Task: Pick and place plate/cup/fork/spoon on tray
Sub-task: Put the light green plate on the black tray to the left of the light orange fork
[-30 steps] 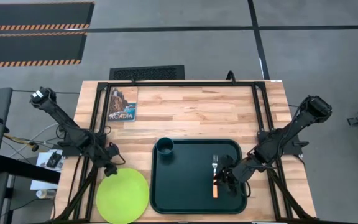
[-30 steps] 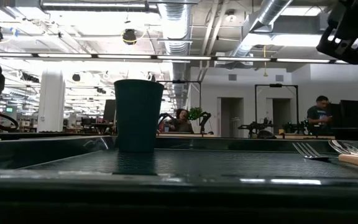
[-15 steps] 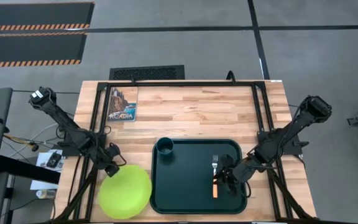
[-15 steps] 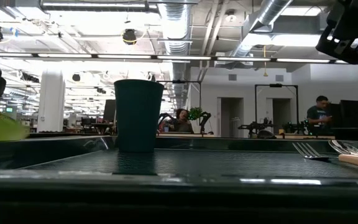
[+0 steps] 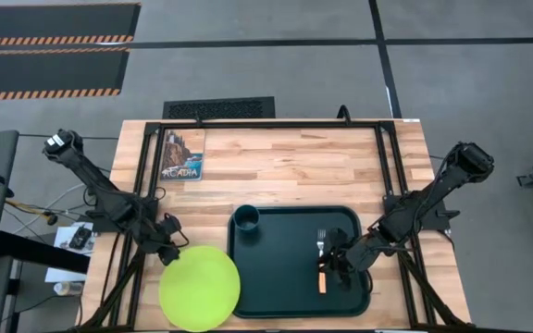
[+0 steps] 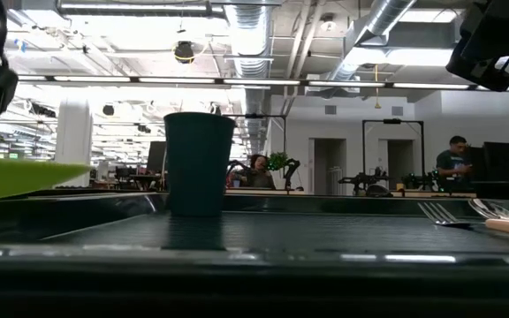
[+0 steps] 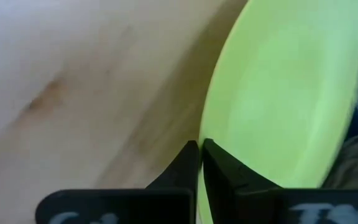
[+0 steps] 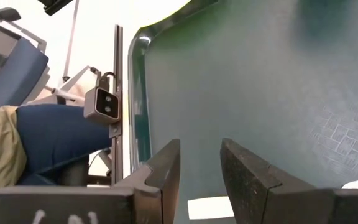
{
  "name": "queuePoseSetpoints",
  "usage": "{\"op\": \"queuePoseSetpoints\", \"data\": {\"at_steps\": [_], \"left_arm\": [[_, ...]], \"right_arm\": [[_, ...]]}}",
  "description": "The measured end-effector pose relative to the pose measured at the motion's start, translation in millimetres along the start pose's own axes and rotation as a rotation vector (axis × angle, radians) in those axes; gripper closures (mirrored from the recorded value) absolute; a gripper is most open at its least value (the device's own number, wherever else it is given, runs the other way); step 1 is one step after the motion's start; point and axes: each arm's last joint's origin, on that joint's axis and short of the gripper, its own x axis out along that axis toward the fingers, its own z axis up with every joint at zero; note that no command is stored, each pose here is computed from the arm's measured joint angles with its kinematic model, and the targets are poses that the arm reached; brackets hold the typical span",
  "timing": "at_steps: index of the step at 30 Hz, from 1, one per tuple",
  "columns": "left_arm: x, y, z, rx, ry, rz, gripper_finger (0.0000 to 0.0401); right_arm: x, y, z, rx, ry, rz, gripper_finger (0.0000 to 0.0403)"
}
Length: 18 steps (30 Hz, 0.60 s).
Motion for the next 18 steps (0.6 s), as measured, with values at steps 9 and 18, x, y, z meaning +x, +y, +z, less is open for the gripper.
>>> {"op": "queuePoseSetpoints", "data": {"at_steps": [9,18], "left_arm": [[-17,-26,2,-0.021,-0.067,-0.098,0.0400],[-26,-38,5,-0.142,-0.183,-0.164,0.0400]], "right_arm": [[0,0,0,-0.015,-0.005,-0.005,0.0262],[0,-1,1,-0.015,-0.026,-0.022,0.0262]]}}
